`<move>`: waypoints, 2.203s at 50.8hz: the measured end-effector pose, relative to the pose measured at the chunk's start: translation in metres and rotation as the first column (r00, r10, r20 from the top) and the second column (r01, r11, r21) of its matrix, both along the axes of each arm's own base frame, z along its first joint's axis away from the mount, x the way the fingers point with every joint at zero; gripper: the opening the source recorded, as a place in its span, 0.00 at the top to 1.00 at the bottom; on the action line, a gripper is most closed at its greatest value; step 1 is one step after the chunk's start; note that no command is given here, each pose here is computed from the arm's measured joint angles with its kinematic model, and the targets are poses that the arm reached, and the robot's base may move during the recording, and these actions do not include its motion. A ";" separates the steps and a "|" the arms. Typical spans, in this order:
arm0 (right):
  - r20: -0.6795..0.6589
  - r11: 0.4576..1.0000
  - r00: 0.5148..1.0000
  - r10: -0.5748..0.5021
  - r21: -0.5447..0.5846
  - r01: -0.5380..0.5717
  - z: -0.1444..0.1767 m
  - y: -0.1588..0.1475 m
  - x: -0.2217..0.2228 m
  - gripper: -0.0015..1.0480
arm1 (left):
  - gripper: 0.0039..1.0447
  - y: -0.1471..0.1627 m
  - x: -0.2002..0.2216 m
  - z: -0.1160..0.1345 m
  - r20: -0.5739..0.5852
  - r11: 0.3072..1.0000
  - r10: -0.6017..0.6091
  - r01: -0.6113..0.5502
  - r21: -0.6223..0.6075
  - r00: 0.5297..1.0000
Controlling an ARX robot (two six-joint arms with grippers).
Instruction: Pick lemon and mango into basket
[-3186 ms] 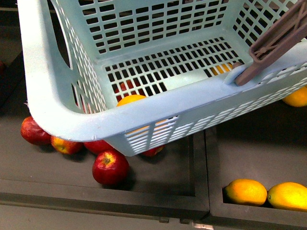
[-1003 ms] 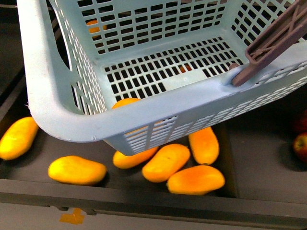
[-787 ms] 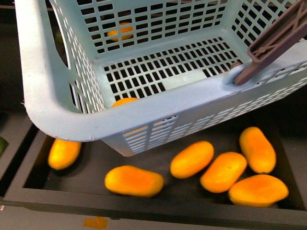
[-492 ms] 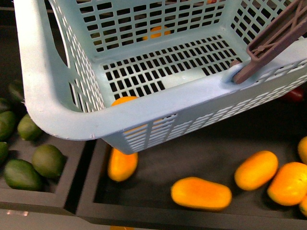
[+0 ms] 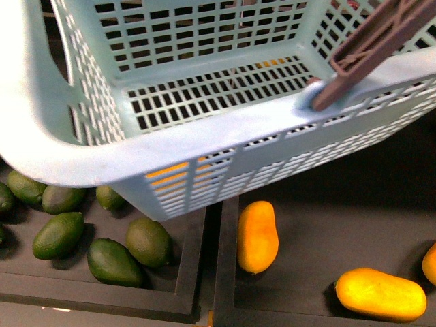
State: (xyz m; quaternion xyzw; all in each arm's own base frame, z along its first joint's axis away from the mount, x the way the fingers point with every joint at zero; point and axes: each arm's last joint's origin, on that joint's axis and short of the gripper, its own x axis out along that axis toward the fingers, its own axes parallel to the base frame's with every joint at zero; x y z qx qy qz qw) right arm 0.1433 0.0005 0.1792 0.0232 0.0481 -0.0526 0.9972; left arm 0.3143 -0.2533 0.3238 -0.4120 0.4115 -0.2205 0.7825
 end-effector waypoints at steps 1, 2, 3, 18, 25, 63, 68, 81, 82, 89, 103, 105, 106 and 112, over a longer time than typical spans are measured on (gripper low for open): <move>-0.068 0.997 0.995 -0.070 0.026 0.072 0.001 0.001 0.002 0.08 | 0.96 0.000 0.000 0.000 -0.001 1.000 0.000 0.000 0.000 1.000; -0.095 0.993 0.990 -0.106 0.037 0.110 0.002 0.000 0.003 0.08 | 0.96 -0.001 -0.001 0.000 -0.001 1.000 -0.003 0.003 -0.001 1.000; -0.151 0.979 0.971 -0.186 0.051 0.195 0.004 -0.001 0.005 0.08 | 0.96 -0.001 -0.001 0.000 -0.001 1.000 -0.003 0.003 -0.001 1.000; -0.292 0.829 0.838 -0.460 0.198 0.524 0.014 -0.042 0.018 0.08 | 0.96 -0.004 -0.003 0.000 -0.009 1.000 -0.022 0.022 -0.010 1.000; -0.372 0.799 0.812 -0.450 0.238 0.552 -0.006 -0.085 0.034 0.08 | 0.96 -0.003 -0.002 0.000 -0.005 1.000 -0.009 0.009 -0.005 1.000; -0.740 0.870 0.643 -0.197 0.170 0.462 -0.165 -0.082 0.104 0.08 | 0.96 -0.003 -0.002 0.000 -0.001 1.000 -0.008 0.008 -0.001 1.000; -0.749 0.868 0.635 -0.192 0.172 0.466 -0.173 -0.078 0.112 0.08 | 0.96 -0.003 -0.002 0.000 -0.001 1.000 -0.008 0.008 -0.001 1.000; -0.772 0.858 0.610 -0.179 0.181 0.481 -0.193 -0.072 0.124 0.08 | 0.96 -0.003 -0.002 0.000 -0.002 1.000 -0.010 0.010 -0.003 1.000; -0.773 0.857 0.609 -0.179 0.181 0.482 -0.194 -0.072 0.125 0.08 | 0.96 -0.003 -0.002 0.000 -0.002 1.000 -0.011 0.011 -0.003 1.000; -0.780 0.850 0.599 -0.181 0.182 0.494 -0.200 -0.072 0.128 0.08 | 0.96 -0.003 -0.002 0.000 -0.002 1.000 -0.010 0.010 -0.002 1.000; -0.794 0.828 0.575 -0.197 0.180 0.532 -0.216 -0.075 0.139 0.08 | 0.96 -0.003 -0.002 0.000 -0.001 1.000 -0.009 0.009 -0.002 1.000; -0.795 0.829 0.570 -0.205 0.168 0.533 -0.219 -0.074 0.142 0.08 | 0.96 -0.003 -0.002 0.000 -0.001 1.000 -0.009 0.009 -0.002 1.000; -0.797 0.830 0.567 -0.208 0.162 0.533 -0.220 -0.073 0.143 0.08 | 0.96 -0.003 -0.002 0.000 -0.001 1.000 -0.009 0.009 -0.002 1.000; -0.810 0.836 0.548 -0.211 0.141 0.531 -0.229 -0.068 0.148 0.11 | 0.96 -0.003 -0.002 0.000 -0.001 1.000 -0.009 0.009 -0.002 1.000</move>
